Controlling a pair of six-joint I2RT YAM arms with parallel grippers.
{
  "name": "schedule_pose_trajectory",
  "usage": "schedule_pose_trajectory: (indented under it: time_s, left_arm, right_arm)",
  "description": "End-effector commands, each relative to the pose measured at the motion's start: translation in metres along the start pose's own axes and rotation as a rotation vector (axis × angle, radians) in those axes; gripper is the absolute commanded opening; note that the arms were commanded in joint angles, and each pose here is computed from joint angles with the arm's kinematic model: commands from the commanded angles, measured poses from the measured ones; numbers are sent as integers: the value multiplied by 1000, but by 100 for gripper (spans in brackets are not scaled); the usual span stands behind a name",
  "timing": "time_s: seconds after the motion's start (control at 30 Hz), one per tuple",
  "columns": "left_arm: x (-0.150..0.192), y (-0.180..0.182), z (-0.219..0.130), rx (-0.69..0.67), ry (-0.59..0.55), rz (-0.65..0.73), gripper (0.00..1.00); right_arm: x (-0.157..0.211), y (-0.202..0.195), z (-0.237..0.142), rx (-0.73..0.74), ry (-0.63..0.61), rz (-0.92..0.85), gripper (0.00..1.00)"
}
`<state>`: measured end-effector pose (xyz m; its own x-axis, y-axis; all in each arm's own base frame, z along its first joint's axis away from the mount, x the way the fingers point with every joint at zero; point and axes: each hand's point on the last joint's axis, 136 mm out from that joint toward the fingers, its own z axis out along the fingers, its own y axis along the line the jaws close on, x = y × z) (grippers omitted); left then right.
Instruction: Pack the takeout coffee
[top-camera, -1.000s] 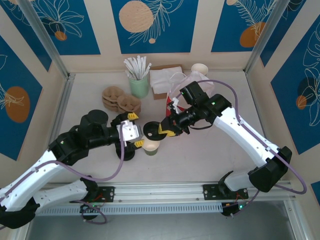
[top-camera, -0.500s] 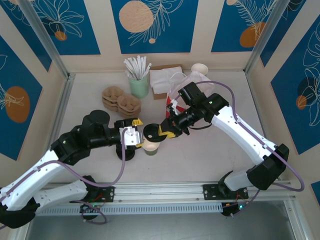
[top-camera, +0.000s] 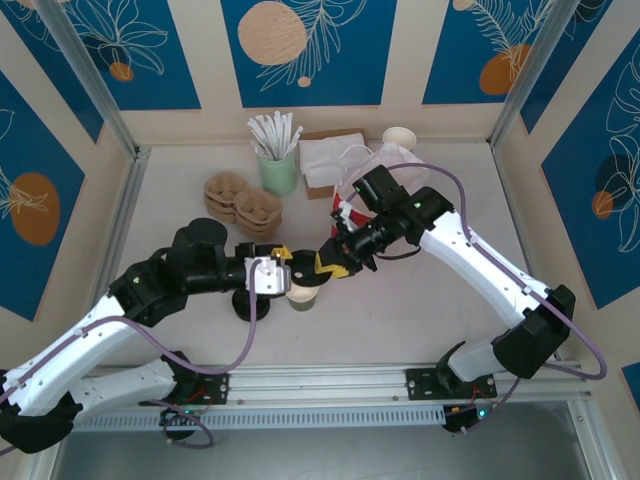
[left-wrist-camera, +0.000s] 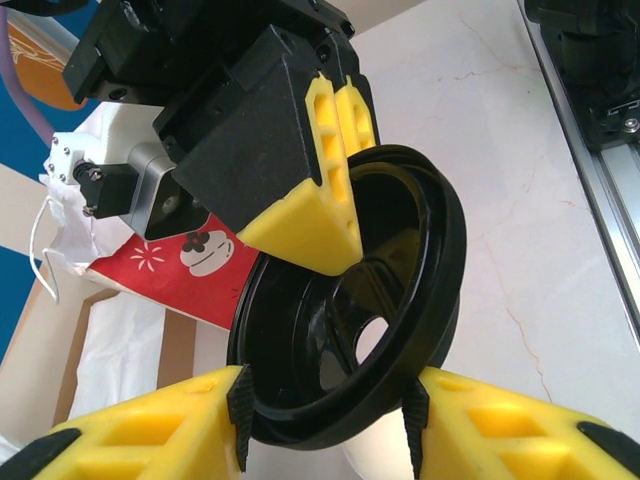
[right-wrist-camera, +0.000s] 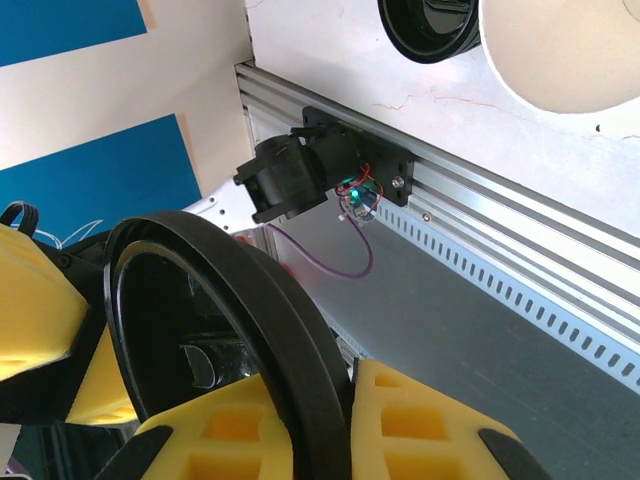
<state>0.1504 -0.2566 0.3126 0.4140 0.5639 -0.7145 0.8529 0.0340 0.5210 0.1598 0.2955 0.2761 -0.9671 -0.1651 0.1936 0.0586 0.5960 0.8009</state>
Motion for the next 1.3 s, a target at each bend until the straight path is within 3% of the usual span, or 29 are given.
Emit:
schedule_pose_trajectory:
  time_s: [0.0, 0.2, 0.43, 0.8, 1.27]
  left_arm:
    - [-13, -3, -2, 27, -44, 27, 44]
    - [-11, -6, 0, 48, -34, 46, 39]
    - [2, -3, 3, 48, 53, 79, 24]
    - [-3, 3, 13, 33, 26, -43, 10]
    - [7, 7, 15, -24, 35, -216, 6]
  right_arm:
    - [7, 15, 0, -36, 41, -8, 0]
    - [7, 18, 2, -38, 50, -12, 0]
    - [6, 19, 2, -32, 53, -8, 0]
    - [3, 21, -9, -22, -5, -22, 24]
    - [-4, 12, -41, -34, -154, -24, 42]
